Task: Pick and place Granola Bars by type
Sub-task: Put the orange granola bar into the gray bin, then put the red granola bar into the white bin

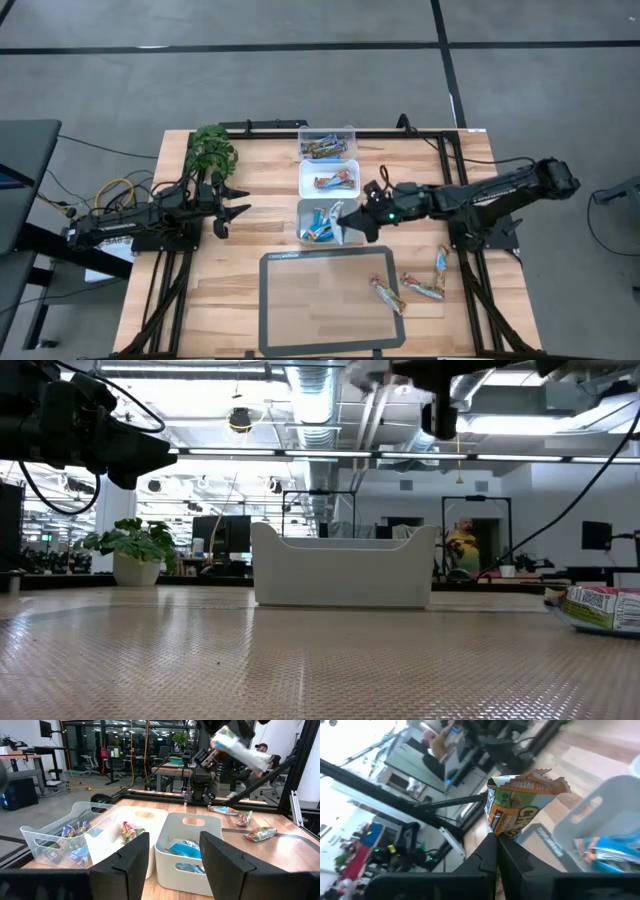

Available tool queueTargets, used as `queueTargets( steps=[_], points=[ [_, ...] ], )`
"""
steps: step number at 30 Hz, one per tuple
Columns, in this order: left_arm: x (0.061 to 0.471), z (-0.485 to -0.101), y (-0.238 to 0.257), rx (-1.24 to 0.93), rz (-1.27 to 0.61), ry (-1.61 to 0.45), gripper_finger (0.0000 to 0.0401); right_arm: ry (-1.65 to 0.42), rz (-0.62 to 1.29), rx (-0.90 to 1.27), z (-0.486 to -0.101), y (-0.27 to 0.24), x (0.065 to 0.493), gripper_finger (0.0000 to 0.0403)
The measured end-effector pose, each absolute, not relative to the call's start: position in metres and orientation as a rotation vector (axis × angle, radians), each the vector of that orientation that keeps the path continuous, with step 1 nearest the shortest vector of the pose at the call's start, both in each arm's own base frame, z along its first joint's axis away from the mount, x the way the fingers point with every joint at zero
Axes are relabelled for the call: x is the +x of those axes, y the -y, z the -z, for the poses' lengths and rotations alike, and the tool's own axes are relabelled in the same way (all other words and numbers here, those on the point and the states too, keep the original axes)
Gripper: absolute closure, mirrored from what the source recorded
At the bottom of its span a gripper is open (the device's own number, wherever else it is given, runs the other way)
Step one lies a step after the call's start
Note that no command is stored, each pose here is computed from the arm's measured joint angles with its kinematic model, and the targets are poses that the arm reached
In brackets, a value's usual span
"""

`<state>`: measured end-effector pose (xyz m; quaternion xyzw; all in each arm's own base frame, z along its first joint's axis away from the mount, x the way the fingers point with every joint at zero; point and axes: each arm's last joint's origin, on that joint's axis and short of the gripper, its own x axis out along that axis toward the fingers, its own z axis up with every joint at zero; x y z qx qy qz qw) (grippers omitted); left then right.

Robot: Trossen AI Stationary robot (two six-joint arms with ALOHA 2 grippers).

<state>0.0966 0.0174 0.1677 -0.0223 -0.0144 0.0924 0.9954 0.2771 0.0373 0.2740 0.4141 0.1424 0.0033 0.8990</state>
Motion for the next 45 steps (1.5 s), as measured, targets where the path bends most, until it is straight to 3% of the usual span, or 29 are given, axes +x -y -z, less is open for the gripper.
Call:
queueTargets(
  steps=[7,13,21,27,32,36,45],
  points=[
    [0.097,-0.168,-0.017,-0.044,-0.185,0.029,0.0234,-0.396,0.134,0.844,-0.259,-0.009,0.285,0.0402],
    [0.097,-0.168,-0.017,-0.044,-0.186,0.029,0.0234,-0.535,0.078,0.725,-0.252,0.012,0.314,0.0402],
    [0.097,-0.168,-0.017,-0.044,-0.186,0.029,0.0234,-0.816,-0.076,0.284,-0.229,0.019,0.337,0.0402],
    [0.097,-0.168,-0.017,-0.044,-0.186,0.029,0.0234,-0.883,-0.218,-0.043,-0.213,0.021,0.343,0.0402],
    [0.097,-0.168,-0.017,-0.044,-0.186,0.029,0.0234,-0.943,-0.121,-0.139,-0.199,0.025,0.347,0.0395],
    [0.097,-0.168,-0.017,-0.044,-0.186,0.029,0.0234,-0.948,-0.074,-0.129,-0.198,0.027,0.347,0.0363],
    [0.097,-0.168,-0.017,-0.044,-0.186,0.029,0.0234,-0.931,0.02,0.064,-0.205,0.023,0.345,0.0246]
  ],
)
